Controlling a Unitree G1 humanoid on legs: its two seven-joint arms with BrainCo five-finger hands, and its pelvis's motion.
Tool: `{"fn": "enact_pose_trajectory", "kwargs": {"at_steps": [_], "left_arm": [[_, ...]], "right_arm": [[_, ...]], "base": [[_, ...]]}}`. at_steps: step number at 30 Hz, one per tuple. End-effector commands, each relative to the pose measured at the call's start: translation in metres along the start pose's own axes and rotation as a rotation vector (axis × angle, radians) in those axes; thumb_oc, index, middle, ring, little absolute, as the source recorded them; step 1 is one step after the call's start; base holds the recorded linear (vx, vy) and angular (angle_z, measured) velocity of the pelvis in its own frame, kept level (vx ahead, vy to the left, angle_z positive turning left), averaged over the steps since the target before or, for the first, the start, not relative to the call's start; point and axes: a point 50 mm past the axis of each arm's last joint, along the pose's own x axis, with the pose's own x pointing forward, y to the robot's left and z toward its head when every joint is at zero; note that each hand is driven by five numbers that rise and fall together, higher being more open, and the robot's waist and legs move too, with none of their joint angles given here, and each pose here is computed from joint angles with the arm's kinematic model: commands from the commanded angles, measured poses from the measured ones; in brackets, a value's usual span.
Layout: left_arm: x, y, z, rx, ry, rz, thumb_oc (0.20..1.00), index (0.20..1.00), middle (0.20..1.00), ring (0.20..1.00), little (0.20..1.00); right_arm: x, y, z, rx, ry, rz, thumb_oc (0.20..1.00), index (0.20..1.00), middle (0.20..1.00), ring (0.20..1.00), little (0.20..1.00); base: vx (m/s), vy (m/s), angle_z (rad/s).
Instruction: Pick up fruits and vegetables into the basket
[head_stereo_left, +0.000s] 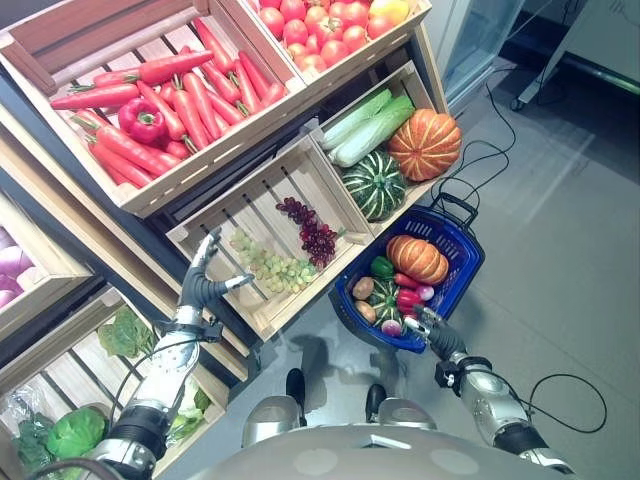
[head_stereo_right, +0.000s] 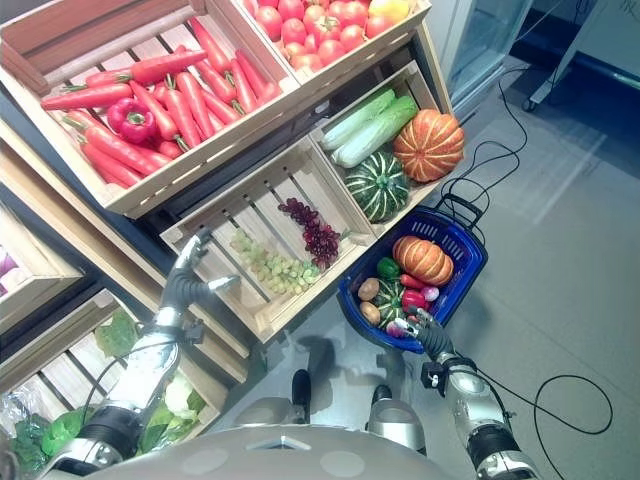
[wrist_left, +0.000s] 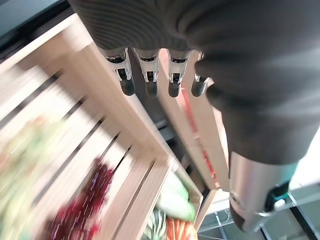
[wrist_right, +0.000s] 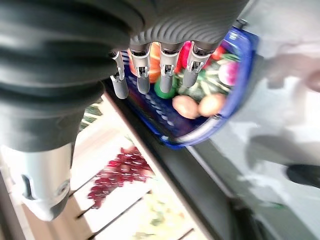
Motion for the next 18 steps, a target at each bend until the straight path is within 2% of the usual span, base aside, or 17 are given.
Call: {"fn": "enact_pose_trajectory", "kwargs": {"at_steps": [1, 7, 12, 18], "left_arm": [[0.023, 0.019, 0.025, 0.275, -0.206, 0.12, 1.0, 1.0, 1.0, 1.0, 1.0], [0.05, 0.032, 0.042, 0.569, -0.285, 0.175, 1.0, 1.0, 1.0, 1.0, 1.0], [0.068, 0.036, 0.048, 0.737, -0.303, 0.169, 1.0, 1.0, 1.0, 1.0, 1.0], [0.091, 0.045, 0.05, 0.837, -0.248, 0.15, 1.0, 1.0, 1.0, 1.0, 1.0]], "right_arm": [[0.005, -0.005, 0.04, -0.061, -0.185, -0.019, 1.0, 1.0, 1.0, 1.0, 1.0], [0.002, -0.013, 0.073, -0.106, -0.318, -0.024, 1.0, 1.0, 1.0, 1.0, 1.0], [-0.001, -0.02, 0.098, -0.139, -0.413, -0.05, 1.0, 1.0, 1.0, 1.0, 1.0], [-0.008, -0.028, 0.138, -0.143, -0.57, -0.083, 1.0, 1.0, 1.0, 1.0, 1.0]], "base": [[-0.05, 0.027, -0.19], [-0.02, 0.037, -0.13], [-0.01, 0.055, -0.14], [-0.06, 0.041, -0.16]]}}
